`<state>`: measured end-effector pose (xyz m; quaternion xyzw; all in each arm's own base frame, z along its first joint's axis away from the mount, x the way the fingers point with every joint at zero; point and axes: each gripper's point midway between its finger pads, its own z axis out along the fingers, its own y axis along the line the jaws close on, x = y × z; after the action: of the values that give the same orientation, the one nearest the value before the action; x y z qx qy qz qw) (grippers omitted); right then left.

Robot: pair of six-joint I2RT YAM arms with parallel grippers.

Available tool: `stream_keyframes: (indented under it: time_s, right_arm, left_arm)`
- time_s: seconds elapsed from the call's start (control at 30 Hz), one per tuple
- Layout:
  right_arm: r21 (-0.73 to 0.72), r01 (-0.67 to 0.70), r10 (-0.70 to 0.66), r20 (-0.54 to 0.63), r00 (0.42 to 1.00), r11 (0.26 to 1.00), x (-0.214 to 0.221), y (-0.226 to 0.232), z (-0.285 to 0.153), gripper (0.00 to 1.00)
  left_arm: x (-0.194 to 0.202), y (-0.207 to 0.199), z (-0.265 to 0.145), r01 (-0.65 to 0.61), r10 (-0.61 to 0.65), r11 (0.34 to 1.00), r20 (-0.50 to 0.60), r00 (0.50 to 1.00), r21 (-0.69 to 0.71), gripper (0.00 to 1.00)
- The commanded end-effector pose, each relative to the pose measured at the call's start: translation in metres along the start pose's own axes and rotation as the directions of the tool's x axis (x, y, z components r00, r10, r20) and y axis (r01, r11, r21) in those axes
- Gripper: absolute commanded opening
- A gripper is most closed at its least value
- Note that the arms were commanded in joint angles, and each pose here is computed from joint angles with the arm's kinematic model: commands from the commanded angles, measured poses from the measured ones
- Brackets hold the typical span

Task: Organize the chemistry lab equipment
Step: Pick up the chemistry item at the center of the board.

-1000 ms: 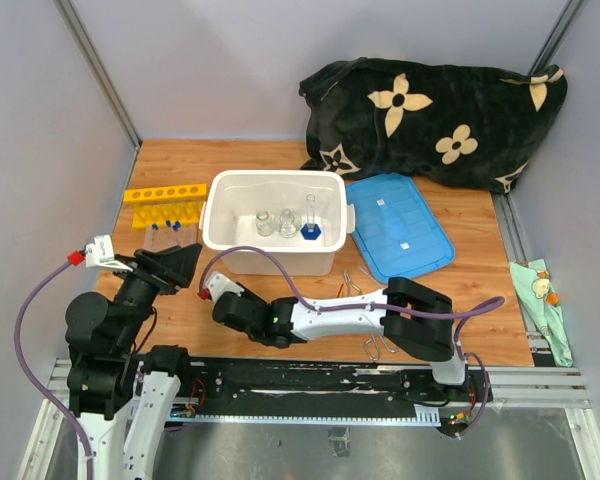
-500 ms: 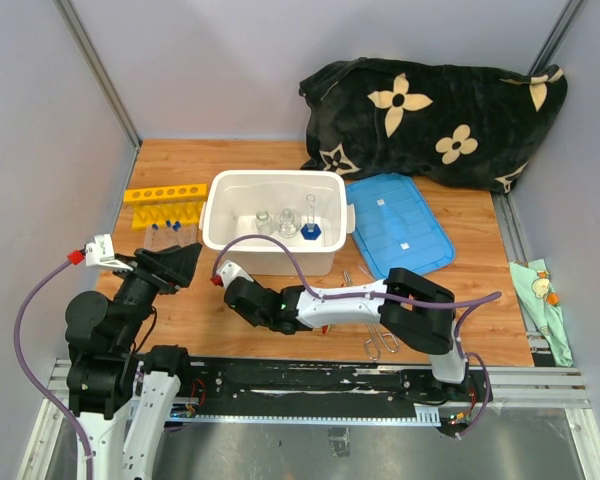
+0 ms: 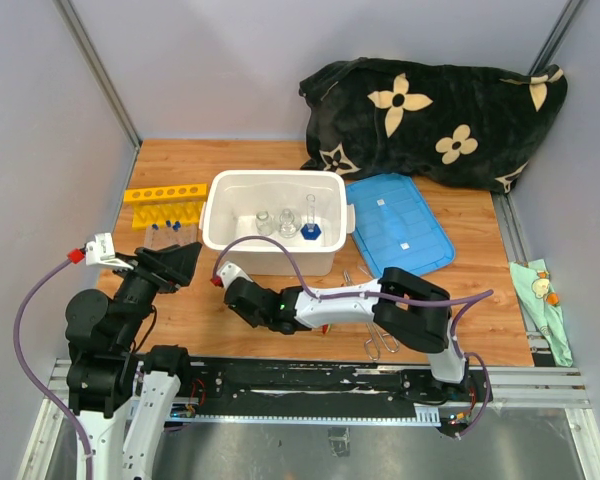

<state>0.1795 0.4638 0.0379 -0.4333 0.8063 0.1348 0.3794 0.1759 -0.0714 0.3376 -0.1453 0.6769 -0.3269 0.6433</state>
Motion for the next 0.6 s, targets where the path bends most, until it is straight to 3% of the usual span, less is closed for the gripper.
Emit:
stream_keyframes:
  time_s: [0.0, 0.57]
  right_arm:
    - [0.025, -0.02, 0.021, -0.048, 0.999, 0.999, 0.021, -0.01, 0.011, 0.36]
    - [0.003, -0.035, 0.035, -0.045, 0.998, 0.999, 0.008, -0.014, -0.017, 0.35]
  left_arm:
    - [-0.005, -0.002, 0.0, -0.017, 0.017, 1.0, 0.01, 1.0, -0.001, 0.72]
    - [-0.002, 0.003, 0.002, -0.013, 0.013, 1.0, 0.005, 1.0, -0.014, 0.72]
